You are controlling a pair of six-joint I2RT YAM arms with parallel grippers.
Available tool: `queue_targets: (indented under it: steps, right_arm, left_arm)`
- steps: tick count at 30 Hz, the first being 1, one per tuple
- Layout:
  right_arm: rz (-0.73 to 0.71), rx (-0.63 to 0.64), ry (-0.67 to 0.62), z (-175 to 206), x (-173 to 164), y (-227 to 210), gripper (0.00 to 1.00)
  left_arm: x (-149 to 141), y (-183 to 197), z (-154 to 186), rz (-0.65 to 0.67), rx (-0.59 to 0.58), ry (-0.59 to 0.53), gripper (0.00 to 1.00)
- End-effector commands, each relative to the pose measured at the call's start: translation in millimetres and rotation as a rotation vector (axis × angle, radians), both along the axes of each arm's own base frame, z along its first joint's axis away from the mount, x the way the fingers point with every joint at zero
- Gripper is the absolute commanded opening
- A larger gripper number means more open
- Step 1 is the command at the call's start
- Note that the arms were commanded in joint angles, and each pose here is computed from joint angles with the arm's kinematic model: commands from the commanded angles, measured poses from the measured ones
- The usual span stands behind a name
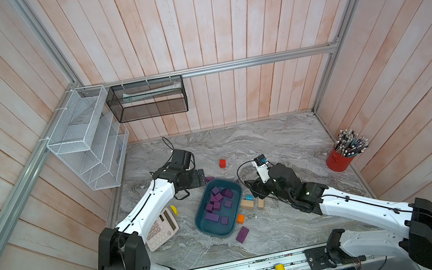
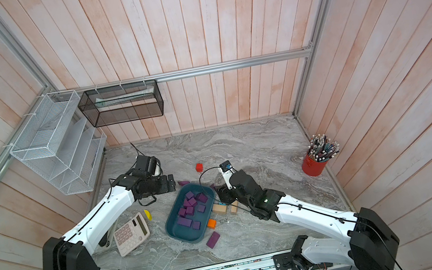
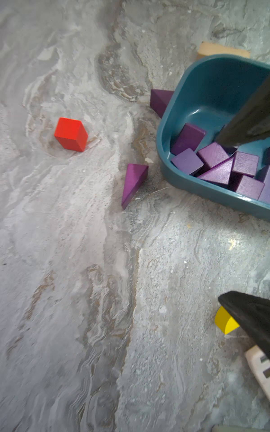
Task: Pick purple bricks into the storage bin
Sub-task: Pick up the storage box at the center of the board.
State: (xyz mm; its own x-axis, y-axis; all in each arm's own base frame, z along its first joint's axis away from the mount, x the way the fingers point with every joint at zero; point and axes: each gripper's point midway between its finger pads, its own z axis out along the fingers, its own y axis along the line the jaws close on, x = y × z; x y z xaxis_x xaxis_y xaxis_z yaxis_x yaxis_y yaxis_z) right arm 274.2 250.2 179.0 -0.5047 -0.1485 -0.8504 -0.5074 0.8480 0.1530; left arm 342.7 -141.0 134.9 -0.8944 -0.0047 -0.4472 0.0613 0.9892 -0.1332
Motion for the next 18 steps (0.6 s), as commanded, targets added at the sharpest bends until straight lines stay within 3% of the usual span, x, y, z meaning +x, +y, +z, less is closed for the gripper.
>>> queue_targets:
  steps: [1,6,14,18]
  right_arm:
    - [0.030,-0.046,0.097,-12,-1,6,0.70]
    - [0.085,-0.195,0.155,-37,4,12,0.68]
    - [0.086,-0.244,0.226,-51,13,24,0.65]
    - [0.048,-0.210,0.263,-54,17,18,0.63]
  left_arm:
    - [-17,2,-24,0.044,0.026,0.080,0.97]
    - [-25,5,-33,0.074,0.016,0.094,0.97]
    - [-35,0,-30,0.053,-0.032,0.093,0.96]
    - [-42,-13,-25,-0.021,0.006,0.062,0.87]
